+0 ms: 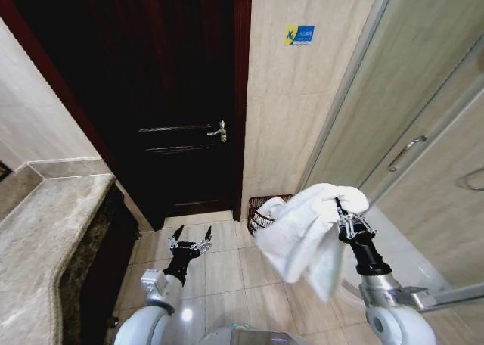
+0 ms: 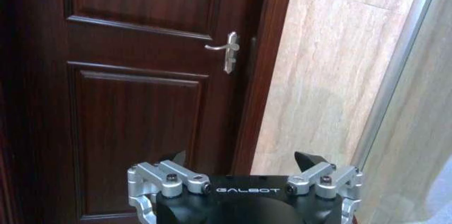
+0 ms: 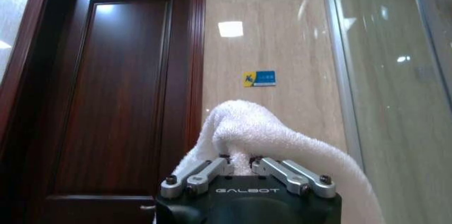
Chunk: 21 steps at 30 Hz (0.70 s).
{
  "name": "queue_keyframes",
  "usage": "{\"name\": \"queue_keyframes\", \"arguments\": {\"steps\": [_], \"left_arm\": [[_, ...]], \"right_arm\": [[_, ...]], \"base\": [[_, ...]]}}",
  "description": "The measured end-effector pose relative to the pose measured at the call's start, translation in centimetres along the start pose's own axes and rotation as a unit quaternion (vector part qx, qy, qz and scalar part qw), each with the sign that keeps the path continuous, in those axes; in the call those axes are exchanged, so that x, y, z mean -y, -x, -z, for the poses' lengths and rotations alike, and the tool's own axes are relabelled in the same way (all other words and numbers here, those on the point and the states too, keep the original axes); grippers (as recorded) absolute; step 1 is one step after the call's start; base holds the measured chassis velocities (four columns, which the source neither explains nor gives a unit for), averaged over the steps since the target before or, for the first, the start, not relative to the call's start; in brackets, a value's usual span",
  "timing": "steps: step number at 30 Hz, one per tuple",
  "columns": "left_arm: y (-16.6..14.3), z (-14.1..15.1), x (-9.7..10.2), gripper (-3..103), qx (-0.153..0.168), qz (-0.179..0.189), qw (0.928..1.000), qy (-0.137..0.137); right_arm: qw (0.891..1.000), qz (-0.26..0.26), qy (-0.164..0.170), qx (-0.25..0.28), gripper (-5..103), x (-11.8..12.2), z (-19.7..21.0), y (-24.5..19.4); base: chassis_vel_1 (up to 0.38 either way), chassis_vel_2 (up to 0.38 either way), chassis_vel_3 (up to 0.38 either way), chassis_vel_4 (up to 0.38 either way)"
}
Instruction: Discard the used towel into the hamper.
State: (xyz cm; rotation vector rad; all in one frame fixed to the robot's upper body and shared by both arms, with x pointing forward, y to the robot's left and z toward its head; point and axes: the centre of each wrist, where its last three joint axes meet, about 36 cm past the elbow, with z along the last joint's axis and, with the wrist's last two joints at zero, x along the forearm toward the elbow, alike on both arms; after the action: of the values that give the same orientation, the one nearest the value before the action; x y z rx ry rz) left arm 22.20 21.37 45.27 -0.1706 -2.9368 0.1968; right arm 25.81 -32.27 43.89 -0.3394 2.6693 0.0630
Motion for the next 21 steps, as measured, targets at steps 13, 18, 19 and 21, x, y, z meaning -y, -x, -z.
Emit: {"name": "queue_keyframes", "arguments": {"steps": [13, 18, 19, 21], "left_arm": [[0.0, 0.0, 0.0, 100, 0.0, 0.0, 1.0, 0.0], [0.0, 0.0, 0.0, 100, 0.0, 0.0, 1.0, 0.0], [0.0, 0.0, 0.0, 100, 0.0, 0.0, 1.0, 0.0], [0.0, 0.0, 0.0, 100, 0.0, 0.0, 1.0, 0.0]], "right_arm": [[1.0, -0.002, -0.003, 0.001, 8, 0.2, 0.06, -0.12], [1.0, -0.003, -0.003, 0.001, 8, 0.18, 0.08, -0.14], [1.0, -0.003, -0.003, 0.001, 8, 0.18, 0.08, -0.14], [1.0, -0.004, -0.003, 0.004, 8, 0.13, 0.07, -0.11]], "base": [[0.0, 0.0, 0.0, 0.0], [0.0, 0.0, 0.0, 0.0], [0.0, 0.0, 0.0, 0.0], [0.0, 0.0, 0.0, 0.0]]}}
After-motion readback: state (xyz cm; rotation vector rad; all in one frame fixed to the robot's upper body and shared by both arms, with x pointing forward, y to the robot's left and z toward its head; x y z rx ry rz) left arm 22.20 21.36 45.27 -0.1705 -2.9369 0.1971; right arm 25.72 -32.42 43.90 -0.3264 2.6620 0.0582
